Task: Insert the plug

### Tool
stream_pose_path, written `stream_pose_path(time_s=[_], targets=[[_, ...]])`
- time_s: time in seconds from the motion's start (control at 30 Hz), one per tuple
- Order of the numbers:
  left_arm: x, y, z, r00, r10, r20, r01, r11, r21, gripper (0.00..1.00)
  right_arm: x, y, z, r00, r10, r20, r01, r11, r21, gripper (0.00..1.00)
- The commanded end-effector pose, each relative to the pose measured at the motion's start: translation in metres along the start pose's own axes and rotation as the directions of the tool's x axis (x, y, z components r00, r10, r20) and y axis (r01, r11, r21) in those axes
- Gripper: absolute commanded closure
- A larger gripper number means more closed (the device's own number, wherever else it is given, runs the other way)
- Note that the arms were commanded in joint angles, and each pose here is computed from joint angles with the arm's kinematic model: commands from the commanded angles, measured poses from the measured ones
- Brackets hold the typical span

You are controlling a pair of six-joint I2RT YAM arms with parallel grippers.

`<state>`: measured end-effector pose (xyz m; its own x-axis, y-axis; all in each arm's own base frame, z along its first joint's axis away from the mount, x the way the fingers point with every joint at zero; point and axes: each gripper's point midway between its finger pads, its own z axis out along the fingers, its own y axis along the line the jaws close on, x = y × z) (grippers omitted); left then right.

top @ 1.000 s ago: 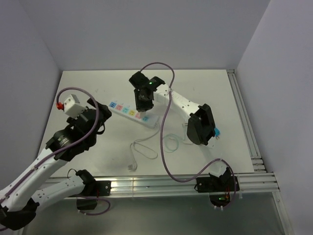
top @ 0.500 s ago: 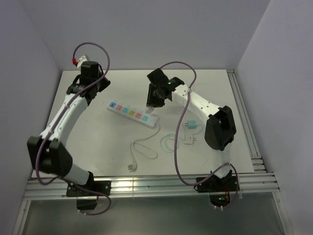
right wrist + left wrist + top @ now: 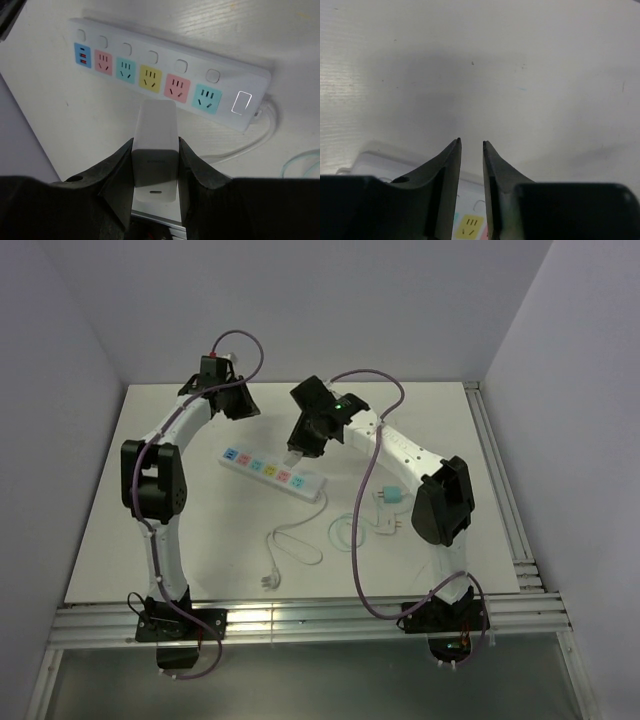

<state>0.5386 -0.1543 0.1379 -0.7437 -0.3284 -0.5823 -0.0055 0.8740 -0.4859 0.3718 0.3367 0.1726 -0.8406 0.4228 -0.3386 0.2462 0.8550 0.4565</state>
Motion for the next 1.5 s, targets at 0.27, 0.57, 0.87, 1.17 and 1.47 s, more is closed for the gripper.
stream_pose_path(time_s=[0.27, 0.57, 0.87, 1.17, 1.47], targets=[[0.043, 0.04, 0.029, 0.995, 0.02, -0.098, -0.037, 0.985, -0.171, 0.82, -0.002, 0.005, 0.003, 0.997, 0.044, 0.069, -0.044, 0.999, -0.009, 1.0], [0.089, 0.054, 0.036, 0.986, 0.044, -0.16, -0.086, 0.96, -0.266, 0.84, 0.0, -0.007, 0.006, 0.994, -0.012, 0.112, 0.008, 0.999, 0.036, 1.0], [0.113, 0.053, -0.02, 0.994, -0.066, -0.09, 0.037, 0.954, -0.298, 0.92, 0.006, -0.021, 0.013, 0.993, -0.079, 0.09, 0.069, 0.992, 0.103, 1.0], [0.141, 0.027, -0.061, 0.992, -0.123, -0.032, 0.116, 0.978, -0.175, 0.75, 0.002, -0.018, 0.004, 0.954, -0.29, 0.072, 0.283, 0.954, 0.095, 1.0], [0.116, 0.009, -0.12, 0.978, -0.135, 0.157, 0.154, 0.982, -0.114, 0.62, 0.029, -0.019, 0.016, 0.908, -0.415, -0.06, 0.42, 0.897, 0.137, 1.0]])
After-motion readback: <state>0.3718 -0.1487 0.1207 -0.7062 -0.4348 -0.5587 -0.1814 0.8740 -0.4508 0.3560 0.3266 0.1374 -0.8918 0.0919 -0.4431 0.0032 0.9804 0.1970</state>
